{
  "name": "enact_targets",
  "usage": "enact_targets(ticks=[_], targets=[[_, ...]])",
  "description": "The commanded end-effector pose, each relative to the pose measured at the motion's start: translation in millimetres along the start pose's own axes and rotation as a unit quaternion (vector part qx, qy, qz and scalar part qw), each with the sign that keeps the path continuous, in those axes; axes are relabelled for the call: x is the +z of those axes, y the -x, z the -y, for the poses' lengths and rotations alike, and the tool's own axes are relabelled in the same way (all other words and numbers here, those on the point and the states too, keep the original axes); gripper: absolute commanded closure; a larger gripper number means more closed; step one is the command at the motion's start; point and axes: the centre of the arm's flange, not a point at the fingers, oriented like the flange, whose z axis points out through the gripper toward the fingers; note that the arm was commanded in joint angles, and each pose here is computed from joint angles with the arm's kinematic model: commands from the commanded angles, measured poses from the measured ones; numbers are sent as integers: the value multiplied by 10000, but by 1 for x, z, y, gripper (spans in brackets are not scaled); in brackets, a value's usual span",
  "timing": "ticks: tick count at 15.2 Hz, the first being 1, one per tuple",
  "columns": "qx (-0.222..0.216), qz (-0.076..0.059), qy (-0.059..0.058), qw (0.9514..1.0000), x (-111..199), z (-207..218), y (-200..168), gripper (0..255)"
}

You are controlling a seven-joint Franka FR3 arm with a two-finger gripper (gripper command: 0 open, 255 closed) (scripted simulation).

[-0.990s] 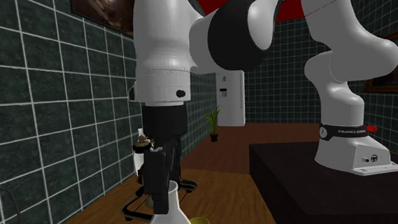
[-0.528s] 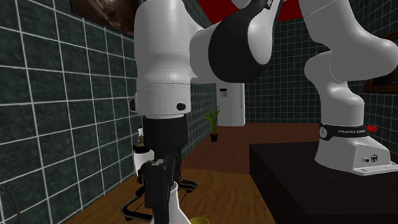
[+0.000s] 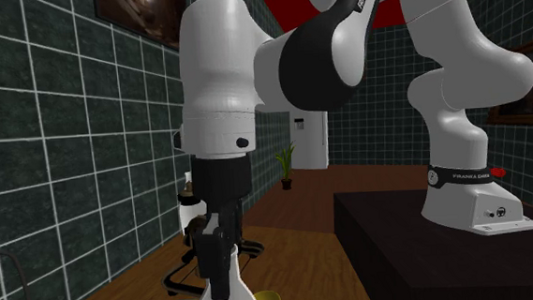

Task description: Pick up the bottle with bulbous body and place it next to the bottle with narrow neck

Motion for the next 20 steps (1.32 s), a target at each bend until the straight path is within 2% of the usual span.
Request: enact_targets(ticks=[1, 5, 20], targets=[[0, 3, 1, 10000, 0, 0, 0, 255], [-1, 3, 1, 10000, 0, 0, 0, 255], [-1, 3, 1, 10000, -79, 0, -2, 255]])
